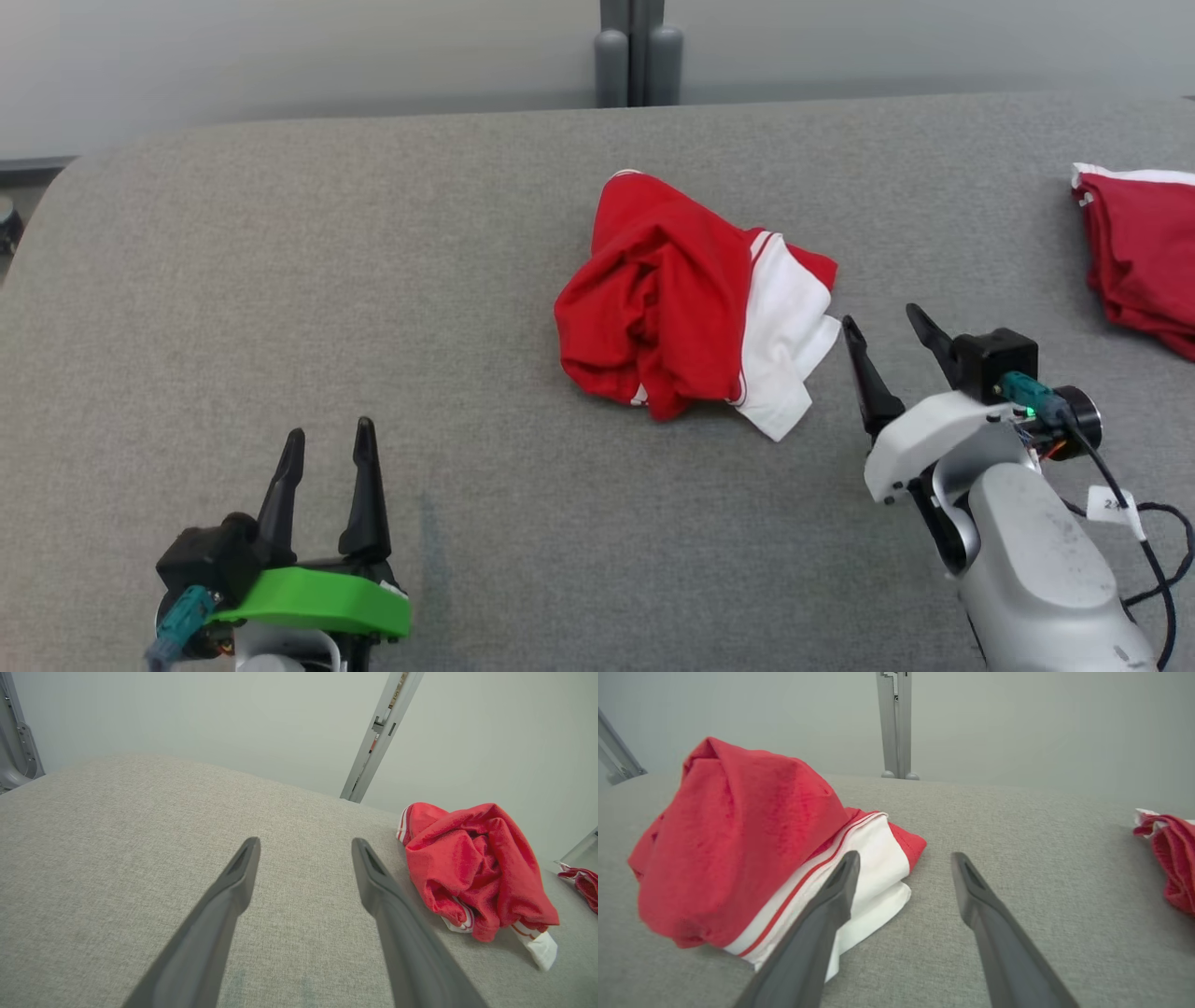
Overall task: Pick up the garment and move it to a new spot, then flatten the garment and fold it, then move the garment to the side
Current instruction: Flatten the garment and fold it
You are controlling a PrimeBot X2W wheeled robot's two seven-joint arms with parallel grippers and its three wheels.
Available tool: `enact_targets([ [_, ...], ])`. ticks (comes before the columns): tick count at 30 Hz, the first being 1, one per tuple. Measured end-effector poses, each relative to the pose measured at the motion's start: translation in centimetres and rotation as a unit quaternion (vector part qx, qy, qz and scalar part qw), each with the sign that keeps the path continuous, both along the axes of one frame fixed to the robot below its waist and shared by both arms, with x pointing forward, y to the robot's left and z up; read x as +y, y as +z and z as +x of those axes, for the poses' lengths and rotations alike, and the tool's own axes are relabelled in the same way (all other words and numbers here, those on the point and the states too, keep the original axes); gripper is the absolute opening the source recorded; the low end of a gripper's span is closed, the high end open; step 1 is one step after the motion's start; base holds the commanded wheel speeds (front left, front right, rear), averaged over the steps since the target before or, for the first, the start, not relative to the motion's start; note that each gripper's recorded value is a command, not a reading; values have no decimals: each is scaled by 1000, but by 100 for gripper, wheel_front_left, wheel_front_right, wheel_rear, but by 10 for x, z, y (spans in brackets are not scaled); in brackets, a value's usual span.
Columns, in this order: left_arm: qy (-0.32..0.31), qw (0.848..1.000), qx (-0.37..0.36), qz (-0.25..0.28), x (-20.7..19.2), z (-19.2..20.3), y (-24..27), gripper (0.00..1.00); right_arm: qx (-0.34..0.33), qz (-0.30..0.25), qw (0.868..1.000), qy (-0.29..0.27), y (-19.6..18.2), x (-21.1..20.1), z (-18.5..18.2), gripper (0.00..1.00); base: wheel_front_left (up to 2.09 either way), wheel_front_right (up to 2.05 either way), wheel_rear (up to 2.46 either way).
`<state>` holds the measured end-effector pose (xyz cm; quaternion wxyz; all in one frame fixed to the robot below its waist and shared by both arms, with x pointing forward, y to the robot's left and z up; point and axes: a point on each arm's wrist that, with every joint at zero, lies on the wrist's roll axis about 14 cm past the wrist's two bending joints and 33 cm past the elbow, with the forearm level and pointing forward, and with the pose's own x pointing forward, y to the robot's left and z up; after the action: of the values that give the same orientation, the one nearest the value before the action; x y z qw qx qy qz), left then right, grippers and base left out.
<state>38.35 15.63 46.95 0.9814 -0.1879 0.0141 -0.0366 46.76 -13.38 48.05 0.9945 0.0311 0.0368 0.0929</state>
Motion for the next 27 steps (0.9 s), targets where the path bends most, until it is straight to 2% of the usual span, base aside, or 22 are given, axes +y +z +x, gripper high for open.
enact_targets([
  [9, 24, 999, 20, -11, 15, 0, -12, 100, 101, -43, 994, 18, -56, 13, 26, 100, 0, 0, 0],
  [15, 41, 998, 40, -10, 25, -4, -25, 100, 144, -40, 988, 34, -83, 28, 31, 98, 0, 0, 0],
  [16, 43, 998, 42, -10, 26, -4, -26, 100, 147, -36, 988, 34, -85, 29, 32, 80, 0, 0, 0],
  [17, 44, 998, 44, -10, 27, -4, -28, 100, 149, -31, 988, 34, -86, 31, 34, 41, 0, 0, 0],
  [18, 44, 998, 45, -10, 27, -4, -28, 100, 148, -26, 988, 35, -86, 33, 35, 26, 0, 0, 0],
  [19, 44, 998, 46, -10, 27, -4, -29, 100, 146, -22, 988, 35, -85, 34, 36, 0, 0, 0, 0],
  [24, 38, 998, 41, -11, 23, 0, -26, 100, 125, -9, 992, 26, -73, 29, 37, 0, 0, 0, 0],
  [27, 30, 999, 37, -9, 18, 3, -24, 100, 91, 13, 996, 4, -50, 17, 45, 0, 0, 0, 0],
])
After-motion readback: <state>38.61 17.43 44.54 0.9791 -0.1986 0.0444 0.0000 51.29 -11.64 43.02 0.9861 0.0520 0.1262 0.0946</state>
